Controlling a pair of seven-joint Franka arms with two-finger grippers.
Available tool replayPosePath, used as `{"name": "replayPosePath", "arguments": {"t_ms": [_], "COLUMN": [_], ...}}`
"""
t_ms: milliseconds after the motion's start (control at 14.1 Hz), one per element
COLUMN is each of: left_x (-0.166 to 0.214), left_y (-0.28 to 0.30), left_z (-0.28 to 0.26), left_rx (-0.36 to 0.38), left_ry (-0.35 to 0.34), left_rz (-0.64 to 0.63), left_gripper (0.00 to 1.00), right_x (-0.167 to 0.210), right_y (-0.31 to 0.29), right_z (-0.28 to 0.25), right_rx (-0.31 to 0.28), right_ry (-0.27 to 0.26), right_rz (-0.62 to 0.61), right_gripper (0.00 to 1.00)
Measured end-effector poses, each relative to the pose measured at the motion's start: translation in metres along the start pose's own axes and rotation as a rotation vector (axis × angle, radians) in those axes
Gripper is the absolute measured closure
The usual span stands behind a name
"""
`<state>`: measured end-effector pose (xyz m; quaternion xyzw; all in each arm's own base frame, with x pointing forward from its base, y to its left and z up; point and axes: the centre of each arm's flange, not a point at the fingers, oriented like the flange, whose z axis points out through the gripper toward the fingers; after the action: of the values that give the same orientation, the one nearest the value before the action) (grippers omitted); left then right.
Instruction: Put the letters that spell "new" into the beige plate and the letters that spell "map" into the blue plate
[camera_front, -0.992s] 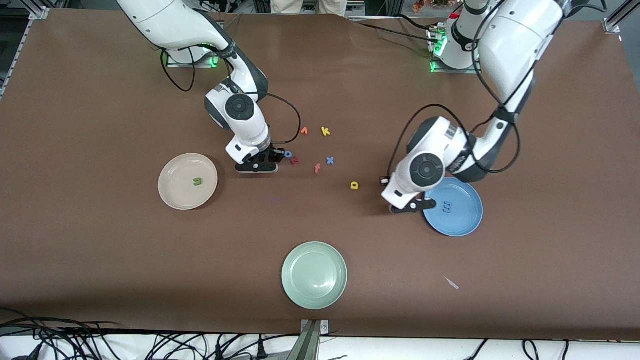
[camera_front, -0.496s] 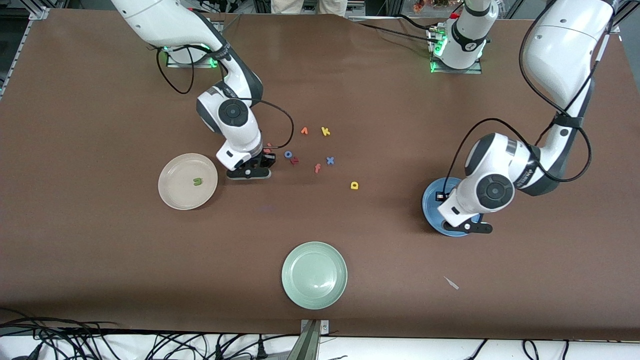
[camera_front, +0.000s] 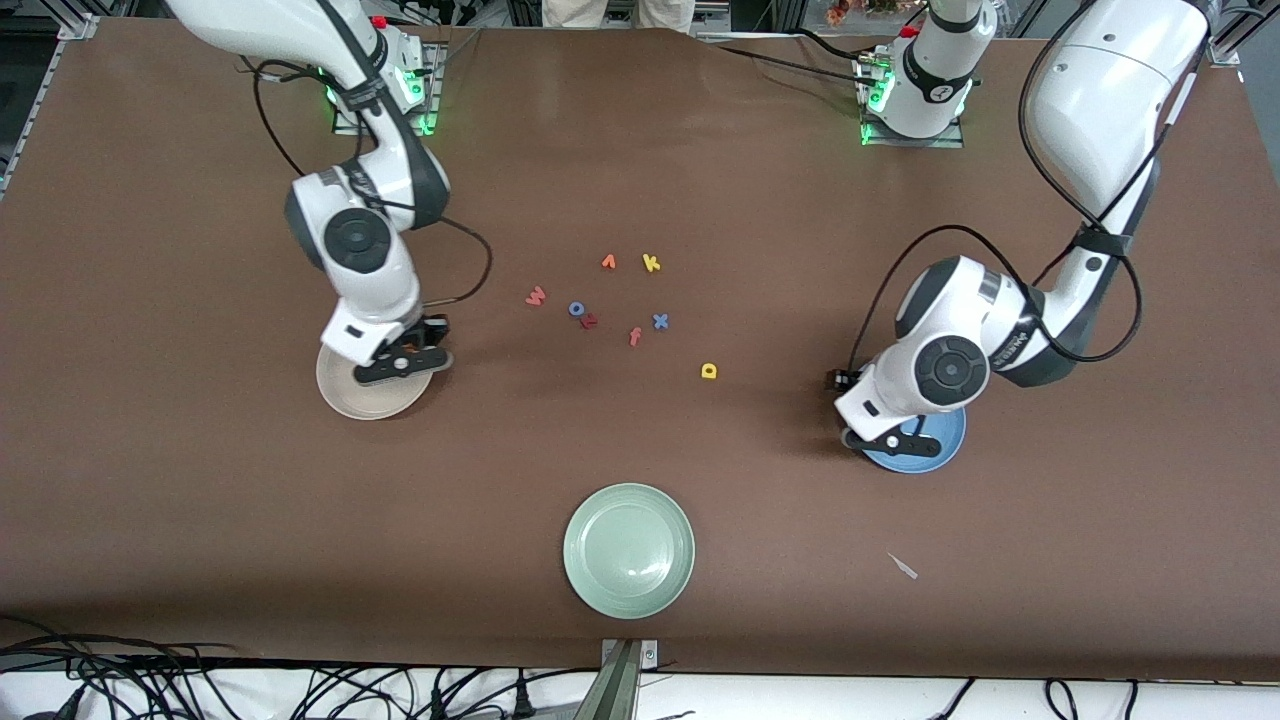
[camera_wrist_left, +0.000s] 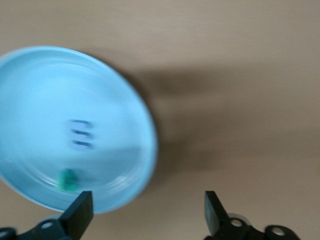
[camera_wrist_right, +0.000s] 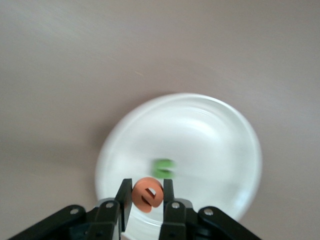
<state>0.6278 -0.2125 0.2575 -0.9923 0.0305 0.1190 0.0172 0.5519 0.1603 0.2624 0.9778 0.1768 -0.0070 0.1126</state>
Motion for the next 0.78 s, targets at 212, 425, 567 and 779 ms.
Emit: {"name": "replayPosePath", "arguments": {"t_ms": [212,425,567,779], "left_x": [-0.015,-0.033,-0.040,-0.036], "left_y": [0.066,0.135,0.164,0.181], "left_z": [-0.005,0.001,0.019,0.054], "left_rx": [-0.024,-0.046,-0.062,-0.048], "left_ry": [0.019,0.061,0.075,0.125], "left_rz": [-0.082,-0.101,-0.051,0.095], "left_gripper": [0.00,0.00,0.00,0.00], "right_x": [-0.029,-0.045,-0.045,-0.041], "right_y": [0.051,0.054,0.050,0.024], "right_z": [0.014,0.023,0.022,0.017], "right_rx": [-0.007,0.002,0.025,0.113], "right_ry": [-0.007,-0.002,-0.001,0.002], "right_rz": [-0.037,-0.036,-0.016,0.052], "right_gripper": [0.71,0.57,0.50,0.41]}}
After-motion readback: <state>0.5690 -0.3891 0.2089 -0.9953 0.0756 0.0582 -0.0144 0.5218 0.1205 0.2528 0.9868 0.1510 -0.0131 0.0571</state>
